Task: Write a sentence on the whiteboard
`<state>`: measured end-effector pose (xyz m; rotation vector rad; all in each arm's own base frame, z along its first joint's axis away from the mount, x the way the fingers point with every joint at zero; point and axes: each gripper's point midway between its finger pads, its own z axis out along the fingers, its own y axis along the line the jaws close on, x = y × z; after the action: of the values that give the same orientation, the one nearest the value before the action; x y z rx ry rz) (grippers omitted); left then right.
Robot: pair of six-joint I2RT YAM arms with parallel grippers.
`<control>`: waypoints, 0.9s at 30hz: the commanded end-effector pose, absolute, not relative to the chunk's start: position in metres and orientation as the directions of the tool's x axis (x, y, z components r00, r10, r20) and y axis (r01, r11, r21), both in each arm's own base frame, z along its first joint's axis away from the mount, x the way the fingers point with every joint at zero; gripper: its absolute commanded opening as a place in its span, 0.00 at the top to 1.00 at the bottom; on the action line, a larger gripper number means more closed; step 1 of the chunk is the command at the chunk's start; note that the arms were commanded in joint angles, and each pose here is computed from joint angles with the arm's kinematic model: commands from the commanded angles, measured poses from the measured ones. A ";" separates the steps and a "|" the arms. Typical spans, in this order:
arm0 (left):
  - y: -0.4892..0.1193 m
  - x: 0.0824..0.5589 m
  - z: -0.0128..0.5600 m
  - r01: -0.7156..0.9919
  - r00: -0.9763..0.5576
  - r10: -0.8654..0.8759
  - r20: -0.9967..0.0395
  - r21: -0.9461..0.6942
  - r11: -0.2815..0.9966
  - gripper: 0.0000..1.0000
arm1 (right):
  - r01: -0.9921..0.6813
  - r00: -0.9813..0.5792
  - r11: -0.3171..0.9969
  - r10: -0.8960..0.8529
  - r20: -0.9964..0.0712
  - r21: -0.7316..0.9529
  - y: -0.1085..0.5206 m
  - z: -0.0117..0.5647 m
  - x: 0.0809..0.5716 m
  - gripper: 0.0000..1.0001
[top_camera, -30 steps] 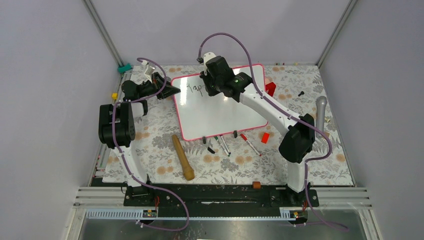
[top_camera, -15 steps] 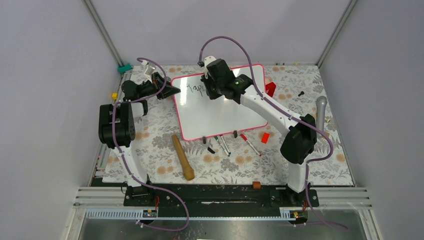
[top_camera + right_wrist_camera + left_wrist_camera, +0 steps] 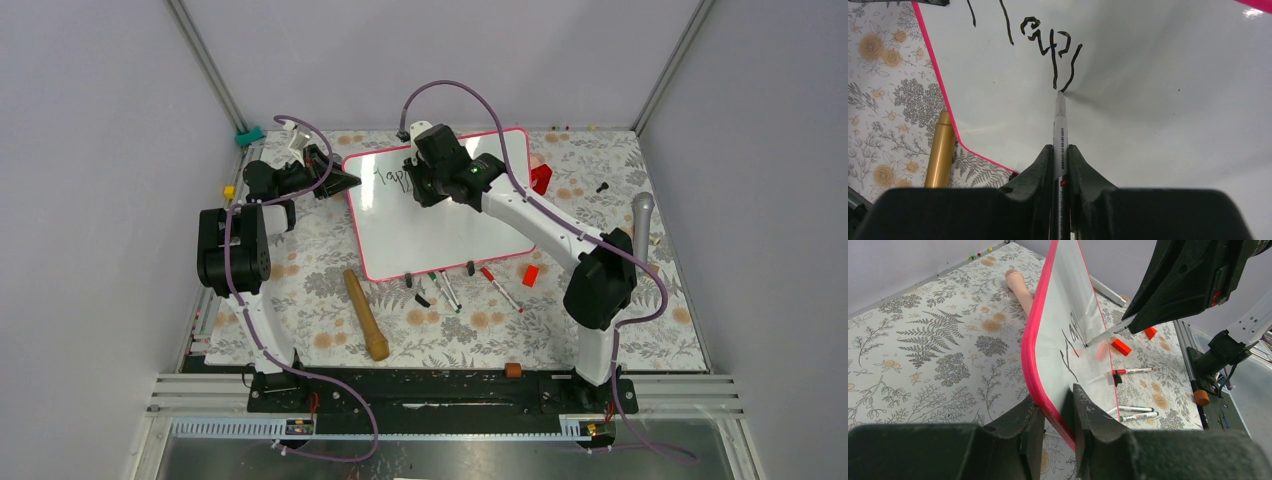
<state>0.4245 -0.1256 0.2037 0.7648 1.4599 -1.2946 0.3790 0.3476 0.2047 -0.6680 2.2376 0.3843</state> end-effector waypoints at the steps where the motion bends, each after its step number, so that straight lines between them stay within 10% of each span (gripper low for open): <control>1: -0.130 0.389 0.174 0.987 -0.153 0.035 -0.988 -0.151 0.044 1.00 | -0.556 -0.545 0.829 -0.302 -0.782 0.067 0.340 0.236 0.380 1.00; 27: -0.130 0.390 0.173 0.987 -0.157 0.035 -0.987 -0.155 0.044 1.00 | -0.539 -0.491 0.842 -0.307 -0.815 0.007 0.349 0.262 0.407 1.00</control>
<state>0.4244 -0.1258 0.2038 0.7664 1.4594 -1.2947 0.4002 0.3527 0.2569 -0.6208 2.1293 0.3619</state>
